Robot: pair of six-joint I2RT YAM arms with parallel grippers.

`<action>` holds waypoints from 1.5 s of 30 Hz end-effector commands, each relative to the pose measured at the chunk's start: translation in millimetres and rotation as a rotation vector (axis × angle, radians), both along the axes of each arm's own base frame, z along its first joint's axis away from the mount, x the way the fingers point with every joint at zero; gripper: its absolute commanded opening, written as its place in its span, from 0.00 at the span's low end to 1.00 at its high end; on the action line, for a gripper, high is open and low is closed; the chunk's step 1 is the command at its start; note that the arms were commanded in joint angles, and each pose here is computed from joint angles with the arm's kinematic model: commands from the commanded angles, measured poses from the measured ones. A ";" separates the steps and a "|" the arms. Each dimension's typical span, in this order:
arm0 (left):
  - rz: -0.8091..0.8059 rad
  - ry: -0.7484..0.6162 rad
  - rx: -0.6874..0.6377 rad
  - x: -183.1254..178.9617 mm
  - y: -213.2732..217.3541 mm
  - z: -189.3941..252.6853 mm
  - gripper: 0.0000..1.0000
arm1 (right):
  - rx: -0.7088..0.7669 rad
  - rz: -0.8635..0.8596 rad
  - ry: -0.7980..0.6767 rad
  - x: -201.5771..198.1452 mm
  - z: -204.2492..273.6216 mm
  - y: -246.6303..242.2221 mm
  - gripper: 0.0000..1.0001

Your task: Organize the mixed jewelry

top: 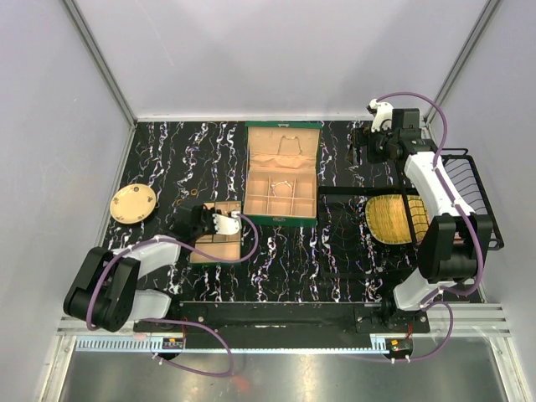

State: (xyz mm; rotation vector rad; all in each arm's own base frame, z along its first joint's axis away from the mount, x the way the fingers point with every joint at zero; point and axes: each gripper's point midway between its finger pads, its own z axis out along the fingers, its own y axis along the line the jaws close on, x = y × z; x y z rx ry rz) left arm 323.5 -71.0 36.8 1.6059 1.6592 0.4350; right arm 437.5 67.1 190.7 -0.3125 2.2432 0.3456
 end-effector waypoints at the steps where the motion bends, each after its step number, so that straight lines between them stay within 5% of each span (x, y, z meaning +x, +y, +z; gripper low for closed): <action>1: -0.002 -0.056 -0.067 9.0 -9.2 28.1 0.17 | -0.012 0.006 -0.043 7.1 11.5 -0.2 1.00; 19: 0.247 -0.139 -0.392 48.1 3.0 88.7 0.29 | -0.002 0.015 -0.053 5.8 16.9 2.1 1.00; 26: 0.440 -0.023 -0.592 54.7 14.4 98.0 0.34 | 0.003 0.021 -0.065 4.2 21.9 3.8 1.00; 45: 0.563 0.313 -0.452 101.8 41.0 38.9 0.33 | -0.014 0.066 -0.122 -4.4 41.4 25.3 1.00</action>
